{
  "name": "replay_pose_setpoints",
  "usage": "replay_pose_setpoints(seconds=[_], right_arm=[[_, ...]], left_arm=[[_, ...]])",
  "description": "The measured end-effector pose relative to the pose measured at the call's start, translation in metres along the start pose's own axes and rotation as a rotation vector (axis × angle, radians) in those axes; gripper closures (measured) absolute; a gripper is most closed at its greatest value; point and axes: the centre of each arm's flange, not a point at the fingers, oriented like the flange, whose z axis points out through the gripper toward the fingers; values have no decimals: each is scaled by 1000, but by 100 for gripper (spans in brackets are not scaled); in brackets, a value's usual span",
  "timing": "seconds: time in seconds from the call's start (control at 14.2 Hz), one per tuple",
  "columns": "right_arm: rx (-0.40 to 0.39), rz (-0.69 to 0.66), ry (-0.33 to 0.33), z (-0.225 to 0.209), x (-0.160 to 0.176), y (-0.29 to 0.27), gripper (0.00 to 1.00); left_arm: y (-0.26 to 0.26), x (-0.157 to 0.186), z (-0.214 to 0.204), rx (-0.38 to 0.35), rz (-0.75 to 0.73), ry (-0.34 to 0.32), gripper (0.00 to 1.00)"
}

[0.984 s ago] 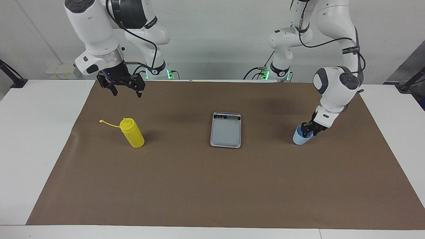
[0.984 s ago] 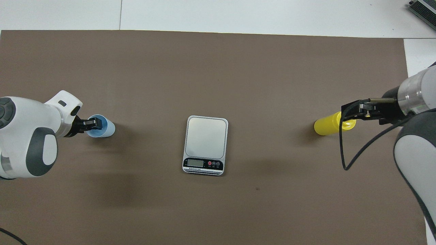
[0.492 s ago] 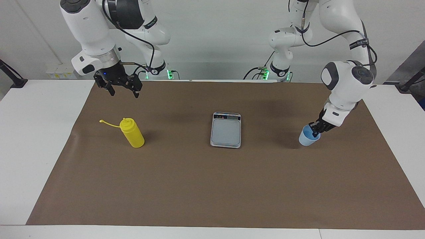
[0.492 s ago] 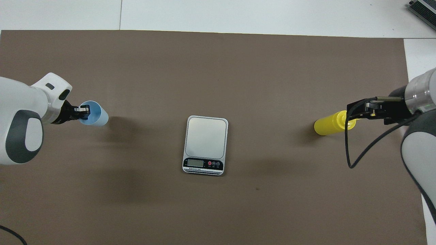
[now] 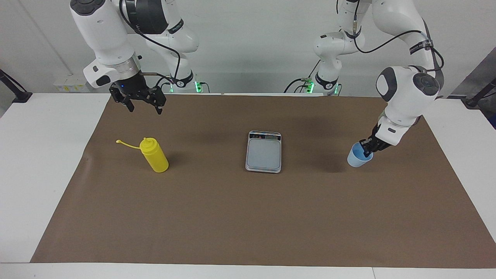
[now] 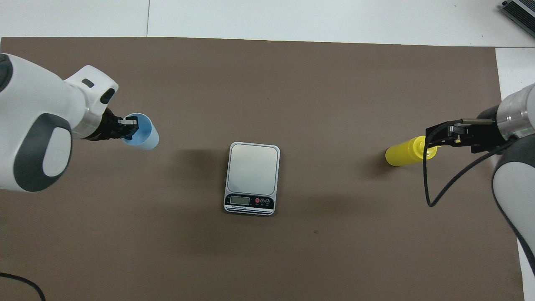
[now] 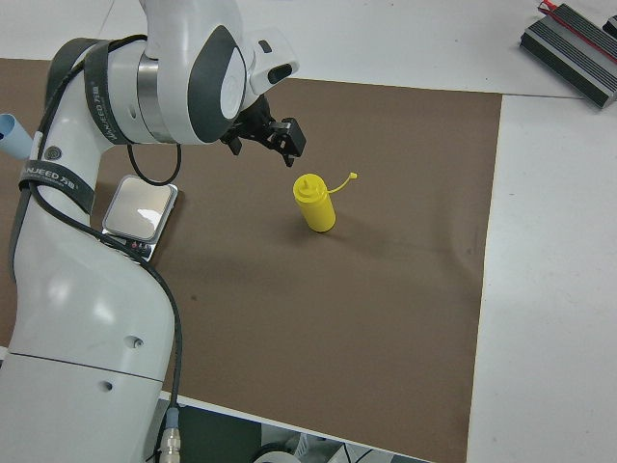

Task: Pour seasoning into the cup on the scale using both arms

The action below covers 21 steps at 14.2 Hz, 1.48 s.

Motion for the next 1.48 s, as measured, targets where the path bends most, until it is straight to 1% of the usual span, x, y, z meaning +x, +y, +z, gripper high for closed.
replay_pose_setpoints(seconds=[0.28, 0.42, 0.56, 0.77, 0.98, 1.12, 1.27, 1.48], right_arm=[[0, 0, 0, 0, 0, 0, 0], [0, 0, 0, 0, 0, 0, 0], [0, 1, 0, 0, 0, 0, 0], [0, 1, 0, 0, 0, 1, 0], [0, 7, -1, 0, 1, 4, 0], [0, 25, -1, 0, 2, 13, 0], [1, 34, -2, 0, 3, 18, 0], [0, 34, -4, 2, 3, 19, 0]], left_arm=[[95, -45, 2, -4, -1, 18, 96], [140, -71, 7, -22, 19, 38, 96], [174, -93, 16, -44, 51, 60, 96], [195, -103, 33, -60, 76, 69, 96], [215, -112, 64, -31, 70, 82, 96], [228, -121, 88, -20, 74, 75, 96], [230, -124, 102, -10, 76, 63, 96], [227, -125, 107, -9, 74, 63, 96]])
